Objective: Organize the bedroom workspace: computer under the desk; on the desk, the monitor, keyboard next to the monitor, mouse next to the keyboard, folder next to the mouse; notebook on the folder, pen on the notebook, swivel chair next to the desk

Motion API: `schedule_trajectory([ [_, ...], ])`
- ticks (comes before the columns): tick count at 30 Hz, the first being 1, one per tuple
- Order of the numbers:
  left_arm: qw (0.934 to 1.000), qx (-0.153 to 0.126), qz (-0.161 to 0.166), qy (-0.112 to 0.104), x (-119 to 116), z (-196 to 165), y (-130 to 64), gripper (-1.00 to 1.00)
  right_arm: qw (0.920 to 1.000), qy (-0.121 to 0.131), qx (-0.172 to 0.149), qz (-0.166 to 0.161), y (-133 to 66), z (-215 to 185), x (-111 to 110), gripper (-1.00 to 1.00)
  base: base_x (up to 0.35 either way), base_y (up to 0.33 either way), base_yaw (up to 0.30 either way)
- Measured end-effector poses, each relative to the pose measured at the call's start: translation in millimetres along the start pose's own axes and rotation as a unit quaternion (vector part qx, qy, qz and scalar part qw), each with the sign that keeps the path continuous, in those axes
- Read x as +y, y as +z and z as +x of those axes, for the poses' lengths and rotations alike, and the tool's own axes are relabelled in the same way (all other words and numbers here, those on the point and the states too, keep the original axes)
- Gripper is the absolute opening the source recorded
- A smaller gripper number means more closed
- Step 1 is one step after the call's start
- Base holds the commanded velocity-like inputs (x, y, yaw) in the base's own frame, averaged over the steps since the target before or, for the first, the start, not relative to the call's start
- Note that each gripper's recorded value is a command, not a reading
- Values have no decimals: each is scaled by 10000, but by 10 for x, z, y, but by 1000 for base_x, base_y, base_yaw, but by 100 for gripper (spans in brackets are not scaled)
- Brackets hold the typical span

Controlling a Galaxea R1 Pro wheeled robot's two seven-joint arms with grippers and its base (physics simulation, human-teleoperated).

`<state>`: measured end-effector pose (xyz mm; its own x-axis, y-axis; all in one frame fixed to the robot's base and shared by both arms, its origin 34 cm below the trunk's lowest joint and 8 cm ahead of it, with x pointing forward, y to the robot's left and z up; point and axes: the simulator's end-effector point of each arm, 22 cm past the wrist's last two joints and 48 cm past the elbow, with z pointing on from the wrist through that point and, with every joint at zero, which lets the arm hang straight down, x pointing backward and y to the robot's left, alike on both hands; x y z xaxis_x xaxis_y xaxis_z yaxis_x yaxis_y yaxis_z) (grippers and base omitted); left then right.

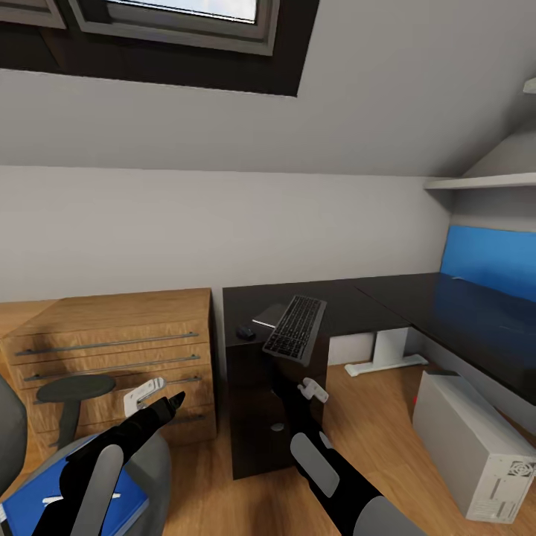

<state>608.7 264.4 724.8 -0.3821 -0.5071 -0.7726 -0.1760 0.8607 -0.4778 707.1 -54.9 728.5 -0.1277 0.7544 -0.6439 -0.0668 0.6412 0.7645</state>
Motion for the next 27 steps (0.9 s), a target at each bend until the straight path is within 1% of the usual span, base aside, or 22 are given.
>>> schedule_trajectory([
  [12, 10000, 11, 21, 6, -24, 13, 2, 100, 10000, 2, 3, -20, -1, 6, 19, 100, 0, 0, -3],
  [19, 9998, 76, 124, 106, -162, 71, 14, 100, 10000, 0, 14, -14, -3, 19, 15, 100, 0, 0, 0],
  [23, 9997, 48, 202, 150, -267, -34, 34, 100, 10000, -4, 20, -34, -4, 26, 35, 100, 0, 0, 0],
  [25, 9994, 100, 258, 205, -345, -95, 47, 100, 10000, -4, 20, -40, -5, 27, 42, 100, 0, 0, 0],
  [26, 9990, 192, 307, 266, -412, -128, 56, 100, 10000, -7, 20, -41, -5, 27, 44, 100, 0, 0, 0],
  [27, 9988, 218, 320, 289, -433, -143, 58, 100, 10000, -8, 20, -42, -5, 28, 45, 100, 0, 0, 0],
])
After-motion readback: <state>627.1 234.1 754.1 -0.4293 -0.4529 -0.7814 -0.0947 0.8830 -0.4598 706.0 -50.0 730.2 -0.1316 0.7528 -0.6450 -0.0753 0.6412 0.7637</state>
